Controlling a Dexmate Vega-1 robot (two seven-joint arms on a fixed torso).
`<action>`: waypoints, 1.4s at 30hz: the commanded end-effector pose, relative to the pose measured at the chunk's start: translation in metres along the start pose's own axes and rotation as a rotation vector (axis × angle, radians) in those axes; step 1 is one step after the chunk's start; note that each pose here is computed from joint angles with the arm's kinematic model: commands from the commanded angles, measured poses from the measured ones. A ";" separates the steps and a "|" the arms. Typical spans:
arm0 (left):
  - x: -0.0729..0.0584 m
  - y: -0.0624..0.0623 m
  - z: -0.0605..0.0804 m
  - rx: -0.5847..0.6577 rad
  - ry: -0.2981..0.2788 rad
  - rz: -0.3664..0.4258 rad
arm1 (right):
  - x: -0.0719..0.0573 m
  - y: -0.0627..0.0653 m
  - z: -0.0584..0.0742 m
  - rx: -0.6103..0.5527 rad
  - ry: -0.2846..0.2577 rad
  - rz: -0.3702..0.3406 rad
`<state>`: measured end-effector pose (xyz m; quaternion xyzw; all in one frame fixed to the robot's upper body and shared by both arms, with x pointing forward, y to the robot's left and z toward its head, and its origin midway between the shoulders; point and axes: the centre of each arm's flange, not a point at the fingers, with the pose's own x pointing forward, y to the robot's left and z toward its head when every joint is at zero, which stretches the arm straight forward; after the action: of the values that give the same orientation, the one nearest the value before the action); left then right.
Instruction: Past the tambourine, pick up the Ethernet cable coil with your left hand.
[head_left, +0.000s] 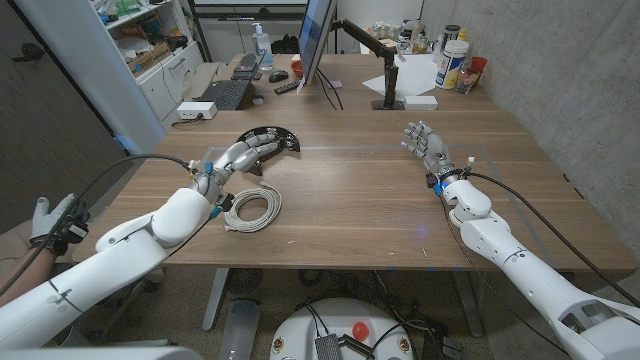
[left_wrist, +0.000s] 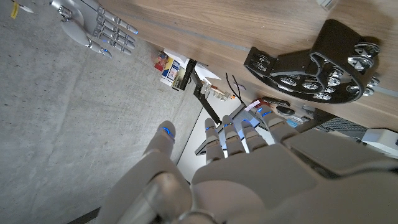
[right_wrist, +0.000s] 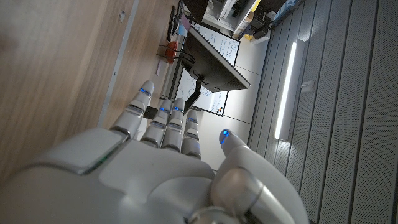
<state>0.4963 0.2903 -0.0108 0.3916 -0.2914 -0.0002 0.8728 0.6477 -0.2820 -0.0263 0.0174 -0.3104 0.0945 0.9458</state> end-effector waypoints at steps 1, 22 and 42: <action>-0.005 -0.003 0.004 0.079 0.006 0.023 | 0.000 0.000 0.000 0.000 0.002 -0.002; -0.007 -0.009 0.016 0.239 0.038 0.026 | 0.000 0.000 0.000 -0.001 -0.003 -0.001; -0.012 -0.018 0.025 0.449 0.106 0.073 | 0.000 0.000 0.001 -0.003 -0.003 0.000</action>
<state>0.4822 0.2708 -0.0139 0.5200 -0.2652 0.0818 0.8078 0.6475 -0.2821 -0.0261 0.0168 -0.3113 0.0942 0.9455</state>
